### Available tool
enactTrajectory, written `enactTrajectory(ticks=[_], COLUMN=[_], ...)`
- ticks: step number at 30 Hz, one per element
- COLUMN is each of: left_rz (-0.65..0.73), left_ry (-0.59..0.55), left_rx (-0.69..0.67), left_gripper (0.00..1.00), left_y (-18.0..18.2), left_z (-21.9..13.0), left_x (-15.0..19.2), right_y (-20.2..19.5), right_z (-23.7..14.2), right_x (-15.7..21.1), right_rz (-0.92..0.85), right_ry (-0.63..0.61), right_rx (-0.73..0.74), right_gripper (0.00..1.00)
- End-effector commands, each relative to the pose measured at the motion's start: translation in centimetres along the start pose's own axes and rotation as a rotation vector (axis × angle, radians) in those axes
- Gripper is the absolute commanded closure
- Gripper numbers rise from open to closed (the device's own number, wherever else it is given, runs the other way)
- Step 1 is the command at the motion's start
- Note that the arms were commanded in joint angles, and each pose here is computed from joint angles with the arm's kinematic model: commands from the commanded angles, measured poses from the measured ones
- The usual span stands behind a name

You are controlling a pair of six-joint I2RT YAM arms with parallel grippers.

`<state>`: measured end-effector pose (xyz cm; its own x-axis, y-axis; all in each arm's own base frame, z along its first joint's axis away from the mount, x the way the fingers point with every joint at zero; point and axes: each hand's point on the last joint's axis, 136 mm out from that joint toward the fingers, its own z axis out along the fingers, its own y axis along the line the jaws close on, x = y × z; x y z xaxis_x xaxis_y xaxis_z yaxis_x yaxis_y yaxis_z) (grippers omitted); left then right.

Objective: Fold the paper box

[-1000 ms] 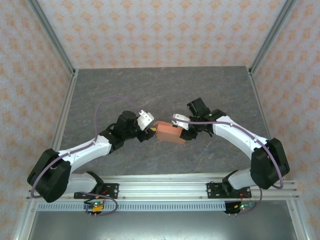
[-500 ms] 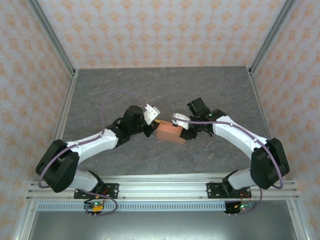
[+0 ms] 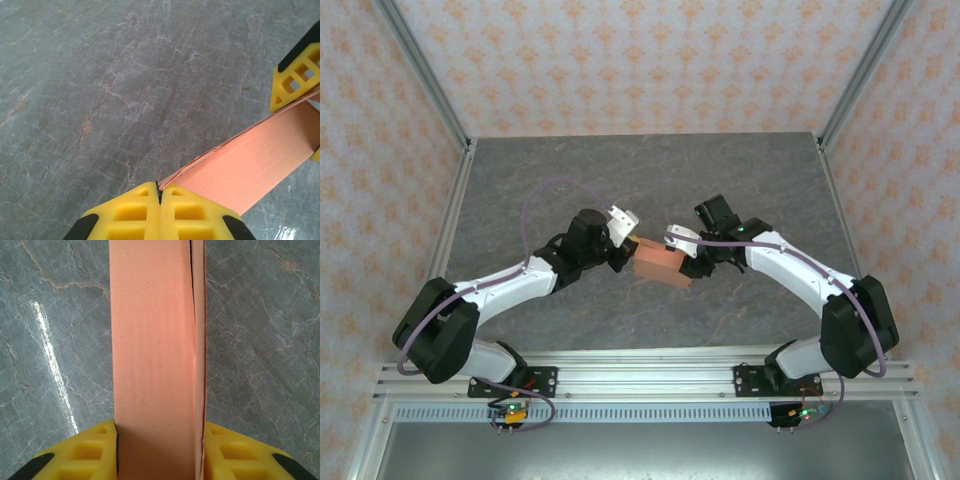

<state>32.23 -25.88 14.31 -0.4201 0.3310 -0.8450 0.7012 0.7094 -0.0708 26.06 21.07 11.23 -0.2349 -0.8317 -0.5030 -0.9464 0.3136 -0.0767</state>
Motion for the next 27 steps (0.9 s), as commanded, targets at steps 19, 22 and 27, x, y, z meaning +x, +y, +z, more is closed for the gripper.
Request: enactTrajectory(ticks=[19, 22, 27], left_rz=[-0.288, -0.304, -0.322], left_ry=[-0.056, -0.051, -0.034], left_rx=[0.023, 0.012, -0.005], left_gripper=[0.96, 0.97, 0.96], left_y=[-3.4, -3.2, -2.9], left_z=[1.6, 1.9, 2.3], left_x=[-2.8, -2.5, -1.4], right_y=[-0.6, -0.6, -0.5], right_z=[1.7, 1.7, 1.7], right_x=[1.7, 1.7, 1.8], right_rz=[0.034, 0.035, 0.032], right_ry=[0.061, 0.062, 0.067], right_rx=[0.045, 0.045, 0.042], right_gripper=[0.66, 0.66, 0.66])
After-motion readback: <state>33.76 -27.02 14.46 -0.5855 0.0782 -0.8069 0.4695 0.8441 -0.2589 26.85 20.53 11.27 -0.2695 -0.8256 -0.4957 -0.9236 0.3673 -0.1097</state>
